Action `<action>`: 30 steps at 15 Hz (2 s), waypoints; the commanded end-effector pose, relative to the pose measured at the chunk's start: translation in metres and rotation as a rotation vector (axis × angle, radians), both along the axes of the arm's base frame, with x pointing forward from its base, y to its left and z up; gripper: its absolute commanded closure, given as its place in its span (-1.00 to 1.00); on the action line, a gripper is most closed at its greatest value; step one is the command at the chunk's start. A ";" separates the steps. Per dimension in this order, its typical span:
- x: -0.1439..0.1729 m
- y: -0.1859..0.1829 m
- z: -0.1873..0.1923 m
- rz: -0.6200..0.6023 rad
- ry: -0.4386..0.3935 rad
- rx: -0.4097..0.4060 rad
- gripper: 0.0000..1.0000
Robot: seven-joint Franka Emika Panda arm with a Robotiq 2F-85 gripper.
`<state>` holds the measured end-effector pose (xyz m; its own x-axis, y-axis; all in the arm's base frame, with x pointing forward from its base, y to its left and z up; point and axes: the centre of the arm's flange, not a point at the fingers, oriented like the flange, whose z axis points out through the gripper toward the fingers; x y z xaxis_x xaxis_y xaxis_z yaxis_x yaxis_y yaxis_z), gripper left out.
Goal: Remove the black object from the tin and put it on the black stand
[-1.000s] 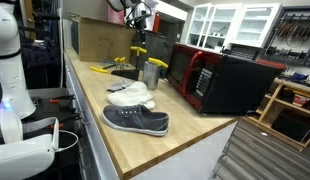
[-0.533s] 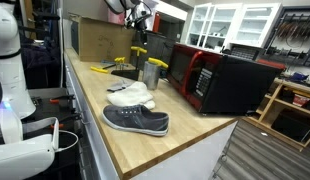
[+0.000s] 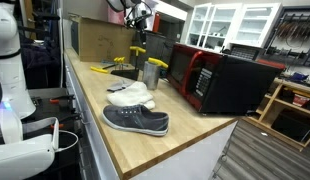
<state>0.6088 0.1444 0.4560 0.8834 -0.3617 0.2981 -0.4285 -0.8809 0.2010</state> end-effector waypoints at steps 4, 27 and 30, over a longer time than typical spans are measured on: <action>-0.025 -0.010 0.006 -0.048 0.090 0.061 1.00; -0.074 0.086 0.034 0.371 0.259 0.379 1.00; -0.081 0.076 0.029 0.416 0.343 0.375 1.00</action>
<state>0.5385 0.2363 0.4843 0.9980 -0.0473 -0.0422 -0.0511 -0.9945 -0.0919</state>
